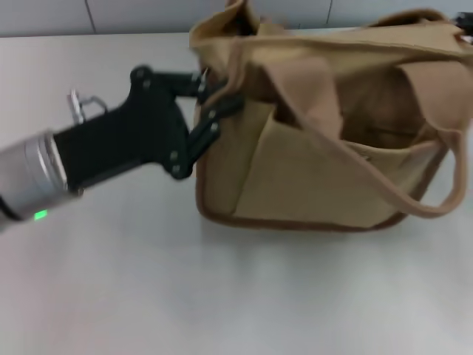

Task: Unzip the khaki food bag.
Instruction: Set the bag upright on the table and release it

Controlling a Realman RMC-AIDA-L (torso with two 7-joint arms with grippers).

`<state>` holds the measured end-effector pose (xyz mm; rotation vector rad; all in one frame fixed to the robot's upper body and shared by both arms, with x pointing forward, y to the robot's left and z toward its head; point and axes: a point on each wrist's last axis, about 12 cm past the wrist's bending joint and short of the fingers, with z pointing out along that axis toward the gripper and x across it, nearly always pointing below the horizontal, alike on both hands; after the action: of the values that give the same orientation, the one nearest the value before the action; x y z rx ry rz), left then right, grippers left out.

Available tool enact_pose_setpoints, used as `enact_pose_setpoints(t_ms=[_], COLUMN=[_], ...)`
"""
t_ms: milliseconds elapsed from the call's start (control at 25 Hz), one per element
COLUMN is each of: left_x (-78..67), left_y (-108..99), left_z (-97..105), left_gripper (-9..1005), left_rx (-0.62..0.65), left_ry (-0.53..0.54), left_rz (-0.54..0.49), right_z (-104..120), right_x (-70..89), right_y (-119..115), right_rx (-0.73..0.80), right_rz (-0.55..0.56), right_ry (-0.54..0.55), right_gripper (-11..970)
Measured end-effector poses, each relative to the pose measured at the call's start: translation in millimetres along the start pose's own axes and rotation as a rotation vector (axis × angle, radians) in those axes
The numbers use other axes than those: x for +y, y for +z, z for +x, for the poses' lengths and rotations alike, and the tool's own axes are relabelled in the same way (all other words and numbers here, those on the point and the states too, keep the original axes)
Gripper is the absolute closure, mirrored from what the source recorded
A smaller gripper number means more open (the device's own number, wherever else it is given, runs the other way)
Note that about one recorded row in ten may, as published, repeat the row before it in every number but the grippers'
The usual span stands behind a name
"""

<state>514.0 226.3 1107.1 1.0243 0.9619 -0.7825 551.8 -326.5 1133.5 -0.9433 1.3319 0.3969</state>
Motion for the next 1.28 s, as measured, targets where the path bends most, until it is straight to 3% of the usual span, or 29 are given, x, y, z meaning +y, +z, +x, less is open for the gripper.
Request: enact_pose_setpoints(t_ms=[40,80,120,240,600,640,800,920,1000,1040,1160,1280], left_x=[-9.2,-9.2,-17.5,-28.1,-36.0,-36.1,-36.1,-35.1,-34.8,-34.5,-35.3,-43.5], left_y=[-8,-8,-14,-21,-30,-31,-34,-43,-53,-58,-72,-78], left_z=[8,8,13,18,22,22,20,13,7,3,-8,-12], left_gripper=[896,896,896,896,896,896,738,603,506,458,380,301], left_rx=[0.005,0.005,0.010,0.021,0.025,0.026,0.019,-0.022,-0.060,-0.077,-0.124,-0.131], left_ry=[-0.011,-0.011,-0.010,-0.022,-0.119,-0.121,-0.117,-0.099,-0.089,-0.090,-0.119,-0.138], left_rz=[-0.027,-0.027,-0.042,-0.059,-0.099,-0.102,-0.115,-0.154,-0.187,-0.199,-0.197,-0.149], right_z=[0,0,1,4,6,6,3,-7,-9,-13,-15,-15], right_x=[-2.3,-2.3,-3.8,-1.1,9.2,9.1,6.1,-1.8,-3.0,-3.0,-0.2,13.4], right_y=[13,13,30,49,61,59,50,23,15,-3,-16,-34], right_rx=[0.020,0.020,0.054,0.098,0.090,0.086,0.039,-0.124,-0.168,-0.259,-0.325,-0.396], right_rz=[-0.009,-0.009,-0.029,-0.059,-0.078,-0.069,-0.022,0.123,0.161,0.225,0.255,0.219], right_ry=[-0.003,-0.003,-0.004,-0.006,0.010,0.013,0.032,0.102,0.118,0.167,0.217,0.292], right_gripper=[798,803,809,823,836,835,685,556,463,417,345,274])
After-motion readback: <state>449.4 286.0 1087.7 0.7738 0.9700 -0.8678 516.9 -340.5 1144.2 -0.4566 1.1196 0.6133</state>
